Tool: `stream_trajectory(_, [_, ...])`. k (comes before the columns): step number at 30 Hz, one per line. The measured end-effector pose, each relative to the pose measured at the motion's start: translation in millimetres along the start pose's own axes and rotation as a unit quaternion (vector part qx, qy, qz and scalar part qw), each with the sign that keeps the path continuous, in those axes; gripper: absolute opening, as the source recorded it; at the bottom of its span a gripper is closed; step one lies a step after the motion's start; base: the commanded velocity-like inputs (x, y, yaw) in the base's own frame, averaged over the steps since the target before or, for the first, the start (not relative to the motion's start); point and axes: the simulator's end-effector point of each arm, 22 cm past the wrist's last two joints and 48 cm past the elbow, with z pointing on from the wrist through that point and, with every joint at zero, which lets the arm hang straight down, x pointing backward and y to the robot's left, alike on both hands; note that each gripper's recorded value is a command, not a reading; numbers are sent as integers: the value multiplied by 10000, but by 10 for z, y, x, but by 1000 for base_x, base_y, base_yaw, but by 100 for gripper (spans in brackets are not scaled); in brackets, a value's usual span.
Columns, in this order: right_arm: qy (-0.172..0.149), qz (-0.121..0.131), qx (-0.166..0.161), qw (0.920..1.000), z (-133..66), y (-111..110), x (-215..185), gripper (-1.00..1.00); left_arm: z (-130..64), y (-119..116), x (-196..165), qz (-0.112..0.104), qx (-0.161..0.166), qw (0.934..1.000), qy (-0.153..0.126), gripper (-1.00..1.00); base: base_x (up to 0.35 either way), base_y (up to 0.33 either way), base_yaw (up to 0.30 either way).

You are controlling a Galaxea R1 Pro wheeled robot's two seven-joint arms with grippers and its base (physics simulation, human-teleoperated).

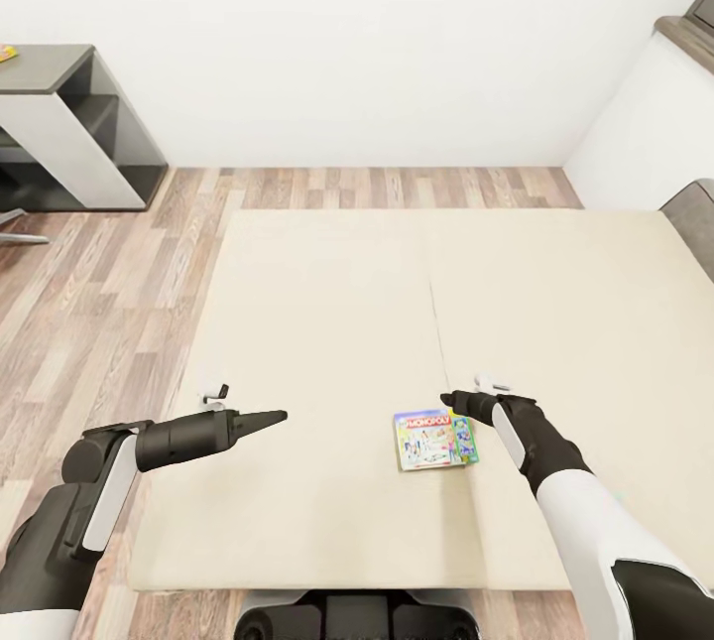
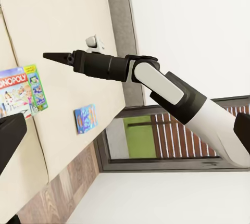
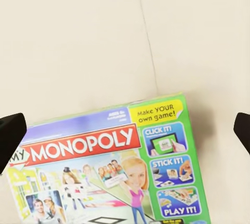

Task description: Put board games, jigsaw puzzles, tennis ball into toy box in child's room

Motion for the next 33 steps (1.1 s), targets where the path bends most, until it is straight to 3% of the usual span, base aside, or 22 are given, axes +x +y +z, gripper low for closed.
stream_trajectory(33, [253,22,88,9996,208,-134,279,100,30,246,117,-255,-75,9996,61,100,0,0,0])
